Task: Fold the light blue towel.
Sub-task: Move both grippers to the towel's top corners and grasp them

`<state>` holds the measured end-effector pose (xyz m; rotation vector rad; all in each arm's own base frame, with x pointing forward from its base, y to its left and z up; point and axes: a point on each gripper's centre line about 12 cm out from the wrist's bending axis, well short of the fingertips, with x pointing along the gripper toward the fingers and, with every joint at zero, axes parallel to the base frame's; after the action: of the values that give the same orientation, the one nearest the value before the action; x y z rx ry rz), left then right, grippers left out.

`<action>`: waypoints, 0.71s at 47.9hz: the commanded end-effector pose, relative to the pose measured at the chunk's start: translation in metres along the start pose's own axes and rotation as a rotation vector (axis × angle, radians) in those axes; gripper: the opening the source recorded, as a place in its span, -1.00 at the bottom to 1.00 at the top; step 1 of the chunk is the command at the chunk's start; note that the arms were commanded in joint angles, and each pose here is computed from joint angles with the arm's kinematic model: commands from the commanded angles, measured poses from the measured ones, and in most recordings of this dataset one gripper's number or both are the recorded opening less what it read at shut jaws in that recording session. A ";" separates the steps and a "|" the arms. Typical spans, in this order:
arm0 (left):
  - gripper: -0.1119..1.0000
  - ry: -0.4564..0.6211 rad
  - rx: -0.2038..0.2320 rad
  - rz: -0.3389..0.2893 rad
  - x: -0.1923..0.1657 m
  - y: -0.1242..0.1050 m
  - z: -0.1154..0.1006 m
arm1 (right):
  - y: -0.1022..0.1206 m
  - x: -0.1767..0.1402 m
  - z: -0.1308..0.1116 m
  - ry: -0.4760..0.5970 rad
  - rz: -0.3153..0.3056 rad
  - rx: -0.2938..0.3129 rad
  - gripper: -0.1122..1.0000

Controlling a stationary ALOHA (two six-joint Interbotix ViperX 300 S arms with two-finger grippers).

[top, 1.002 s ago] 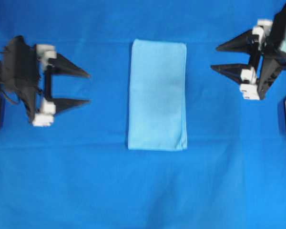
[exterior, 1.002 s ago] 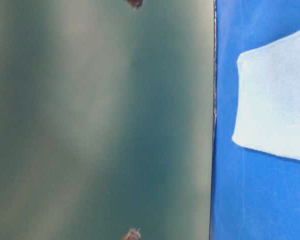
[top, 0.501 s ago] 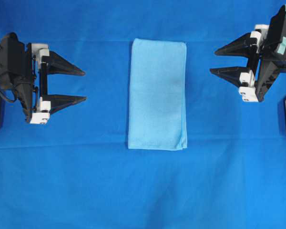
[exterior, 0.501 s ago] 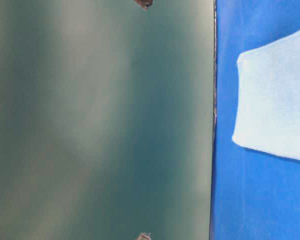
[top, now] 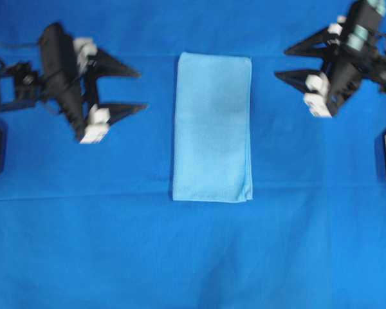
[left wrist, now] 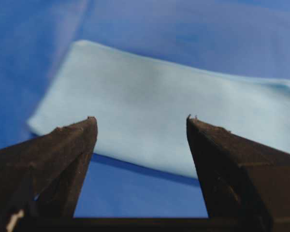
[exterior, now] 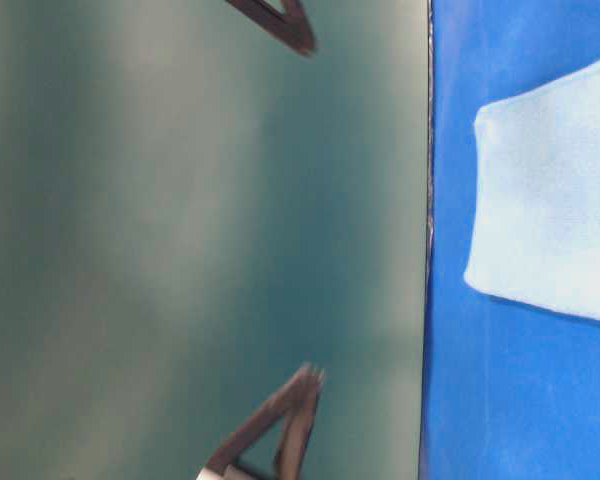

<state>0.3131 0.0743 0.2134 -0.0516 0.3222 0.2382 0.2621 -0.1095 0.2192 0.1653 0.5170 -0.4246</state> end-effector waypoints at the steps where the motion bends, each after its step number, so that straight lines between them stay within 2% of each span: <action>1: 0.49 -0.001 -0.017 0.045 0.019 0.016 0.005 | -0.008 0.019 0.008 0.036 -0.039 0.001 0.30; 12: 0.49 0.098 -0.047 0.115 0.064 0.046 -0.022 | -0.026 0.069 -0.003 0.179 -0.113 -0.019 0.30; 27: 0.49 0.142 -0.072 0.173 0.104 0.074 -0.056 | -0.037 0.121 -0.033 0.268 -0.088 0.008 0.30; 34: 0.49 0.164 -0.077 0.183 0.117 0.081 -0.071 | -0.046 0.130 -0.041 0.288 -0.099 0.024 0.30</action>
<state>0.3720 0.1669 0.1008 -0.1251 0.5171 0.4234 0.3213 -0.1786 0.1077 0.2286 0.8403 -0.5006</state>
